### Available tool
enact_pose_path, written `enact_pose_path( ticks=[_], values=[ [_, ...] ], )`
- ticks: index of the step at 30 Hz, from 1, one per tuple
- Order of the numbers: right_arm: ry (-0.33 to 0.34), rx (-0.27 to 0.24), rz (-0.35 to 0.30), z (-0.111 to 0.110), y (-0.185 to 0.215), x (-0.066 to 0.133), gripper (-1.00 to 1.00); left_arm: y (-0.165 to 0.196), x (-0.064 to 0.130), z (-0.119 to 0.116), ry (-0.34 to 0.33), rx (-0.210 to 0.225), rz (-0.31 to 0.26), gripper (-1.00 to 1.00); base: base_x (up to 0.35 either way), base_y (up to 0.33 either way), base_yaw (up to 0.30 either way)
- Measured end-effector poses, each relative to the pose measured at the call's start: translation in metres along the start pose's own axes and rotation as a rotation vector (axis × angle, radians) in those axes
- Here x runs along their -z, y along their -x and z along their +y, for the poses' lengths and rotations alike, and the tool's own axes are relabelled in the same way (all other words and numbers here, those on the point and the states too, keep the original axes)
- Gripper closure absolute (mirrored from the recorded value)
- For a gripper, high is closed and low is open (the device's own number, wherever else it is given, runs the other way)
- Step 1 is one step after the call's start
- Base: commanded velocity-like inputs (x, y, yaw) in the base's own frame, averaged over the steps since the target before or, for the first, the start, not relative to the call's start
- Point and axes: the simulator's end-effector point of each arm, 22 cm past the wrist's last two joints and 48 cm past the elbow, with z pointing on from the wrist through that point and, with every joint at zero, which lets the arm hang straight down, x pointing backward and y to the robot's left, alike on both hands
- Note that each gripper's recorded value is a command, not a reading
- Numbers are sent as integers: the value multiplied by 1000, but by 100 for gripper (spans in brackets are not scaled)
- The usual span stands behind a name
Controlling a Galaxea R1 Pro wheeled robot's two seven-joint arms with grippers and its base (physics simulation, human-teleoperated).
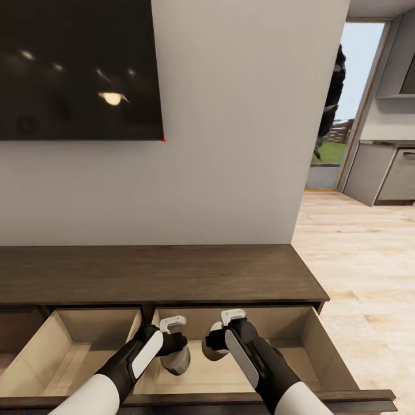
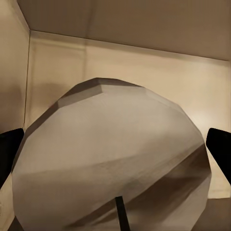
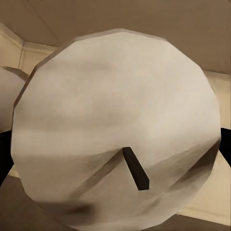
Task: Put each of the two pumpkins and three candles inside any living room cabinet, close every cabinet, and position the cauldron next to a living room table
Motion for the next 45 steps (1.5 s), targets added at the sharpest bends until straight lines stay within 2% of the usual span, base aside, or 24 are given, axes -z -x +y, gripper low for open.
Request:
enact_pose_path(
  ticks=[4, 7, 9, 13, 19, 26, 32, 45],
  values=[
    [6, -6, -9, 4, 2, 0, 100, 1, 0, -3, -5, -1, -1, 100, 0, 0, 0],
    [9, -12, -18, 5, 4, 0, 100, 20, 8, -21, -21, -11, -32, 100, 0, 0, 0],
    [10, -17, -28, 5, 6, 0, 100, 39, 15, -22, 25, -18, -60, 100, 0, 0, 0],
    [11, -22, -34, 6, 7, -1, 100, 50, 22, -27, 100, -9, -73, 100, 0, 0, 0],
    [9, -26, -39, 5, 7, -2, 100, 53, 24, -30, 111, -3, -73, 100, 0, 0, 0],
    [-11, -38, -24, -2, -4, -12, 100, 50, 22, -28, 115, 1, -64, 100, 0, 0, 0],
    [-88, -40, -20, -18, -6, -12, 100, 40, 17, -19, 135, 7, -41, 100, 0, 0, 0],
    [-114, -44, -19, -26, -5, -16, 100, 31, 12, -11, 148, 17, -21, 100, 0, 0, 0]
  ],
)
